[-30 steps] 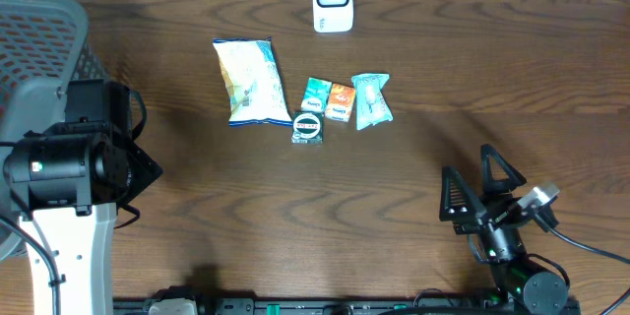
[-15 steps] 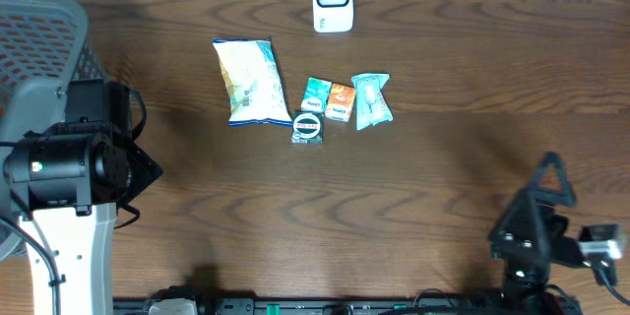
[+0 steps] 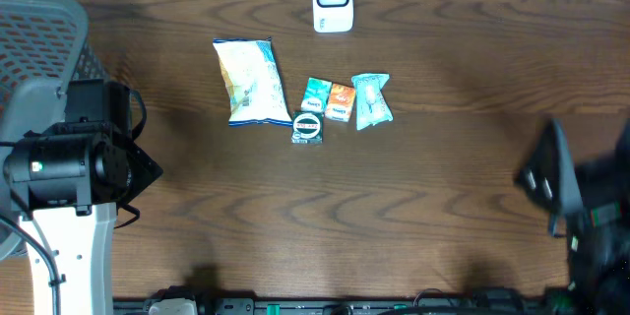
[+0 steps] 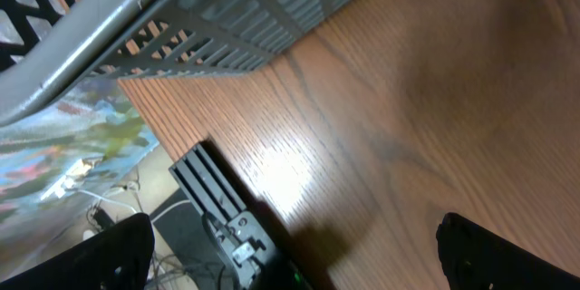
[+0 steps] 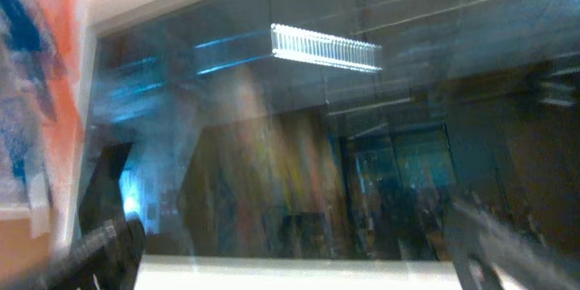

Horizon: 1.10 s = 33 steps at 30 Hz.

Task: Scan the item barcode
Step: 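Swing the right gripper up and over to the mint-green wet-wipe pack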

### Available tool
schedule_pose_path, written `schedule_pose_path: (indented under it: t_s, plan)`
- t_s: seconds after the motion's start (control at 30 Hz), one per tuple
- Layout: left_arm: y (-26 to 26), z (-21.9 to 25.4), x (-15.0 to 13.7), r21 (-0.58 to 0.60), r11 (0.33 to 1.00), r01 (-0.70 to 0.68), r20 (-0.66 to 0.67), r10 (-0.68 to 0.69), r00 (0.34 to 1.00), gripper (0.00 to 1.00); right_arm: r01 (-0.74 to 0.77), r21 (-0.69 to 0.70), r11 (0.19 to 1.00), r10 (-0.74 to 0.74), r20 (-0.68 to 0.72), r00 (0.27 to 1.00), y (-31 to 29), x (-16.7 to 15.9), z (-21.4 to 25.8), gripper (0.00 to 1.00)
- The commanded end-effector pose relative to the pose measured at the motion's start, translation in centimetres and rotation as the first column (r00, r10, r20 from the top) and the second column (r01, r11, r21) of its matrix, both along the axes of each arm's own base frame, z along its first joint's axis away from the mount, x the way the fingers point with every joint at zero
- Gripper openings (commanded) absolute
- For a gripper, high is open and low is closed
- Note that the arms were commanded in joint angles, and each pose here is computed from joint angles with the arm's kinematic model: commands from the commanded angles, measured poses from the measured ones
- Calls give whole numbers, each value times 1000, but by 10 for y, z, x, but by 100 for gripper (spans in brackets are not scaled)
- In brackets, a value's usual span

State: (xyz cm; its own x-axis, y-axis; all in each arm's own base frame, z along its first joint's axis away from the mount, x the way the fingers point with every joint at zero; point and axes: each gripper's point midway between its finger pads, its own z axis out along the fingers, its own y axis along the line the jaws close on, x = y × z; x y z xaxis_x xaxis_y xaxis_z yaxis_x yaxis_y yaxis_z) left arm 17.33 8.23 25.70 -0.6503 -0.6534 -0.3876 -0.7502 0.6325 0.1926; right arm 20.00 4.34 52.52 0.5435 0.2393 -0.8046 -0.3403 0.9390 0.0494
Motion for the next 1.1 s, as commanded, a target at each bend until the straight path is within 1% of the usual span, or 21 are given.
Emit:
schedule_pose_path:
  t_s: [0.0,0.1,0.17,0.23,0.3,0.37,0.47,0.57,0.63,0.67,0.73,0.83,0.87,0.9,0.93,0.97,1.03,1.07]
  plan:
    - [1,1,-2,2,1000,-17,4,17,1000,98,21,-252,968,-42,-81,996,18,39,8,99]
    - [1,1,-2,2,1000,-17,4,17,1000,98,-39,-353,935,-53,-249,967,27,84,1,99]
    - [1,1,-2,2,1000,-17,4,17,1000,98,-107,-391,914,-46,-362,931,34,109,-11,99]
    - [1,1,-2,2,1000,-17,4,17,1000,98,-189,-404,895,-38,-491,870,44,131,-28,99]
    - [1,1,-2,2,1000,-17,4,17,1000,98,-277,-410,869,-34,-609,793,56,148,-52,99]
    - [1,1,-2,2,1000,-17,4,17,1000,98,-371,-381,847,-25,-726,687,70,161,-81,99]
    - [1,1,-2,2,1000,-17,4,17,1000,98,-483,-315,817,-9,-845,535,90,172,-127,99]
    - [1,1,-2,2,1000,-17,4,17,1000,98,-586,-145,797,74,-939,334,117,170,-171,99]
    - [1,1,-2,2,1000,-17,4,17,1000,98,-623,-14,782,128,-975,183,134,164,-197,99]
    - [1,1,-2,2,1000,-17,4,17,1000,98,-629,27,777,134,-983,123,140,162,-208,99]
    - [1,1,-2,2,1000,-17,4,17,1000,98,-637,74,768,112,-993,20,147,160,-235,99]
    - [1,1,-2,2,1000,-17,4,17,1000,98,-645,106,756,94,-994,-54,158,168,-263,99]
    - [1,1,-2,2,1000,-17,4,17,1000,98,-644,117,756,89,-993,-76,162,171,-273,90]
    - [1,1,-2,2,1000,-17,4,17,1000,98,-632,128,764,82,-991,-101,164,175,-282,85]
    - [1,1,-2,2,1000,-17,4,17,1000,98,-612,132,780,68,-990,-128,164,179,-293,81]
    - [1,1,-2,2,1000,-17,4,17,1000,98,-580,127,804,44,-987,-156,163,185,-306,73]
    - [1,1,-2,2,1000,-17,4,17,1000,97,-504,94,858,-11,-980,-201,155,197,-331,54]
    - [1,1,-2,2,1000,-17,4,17,1000,98,-460,70,885,-39,-974,-224,150,204,-344,47]
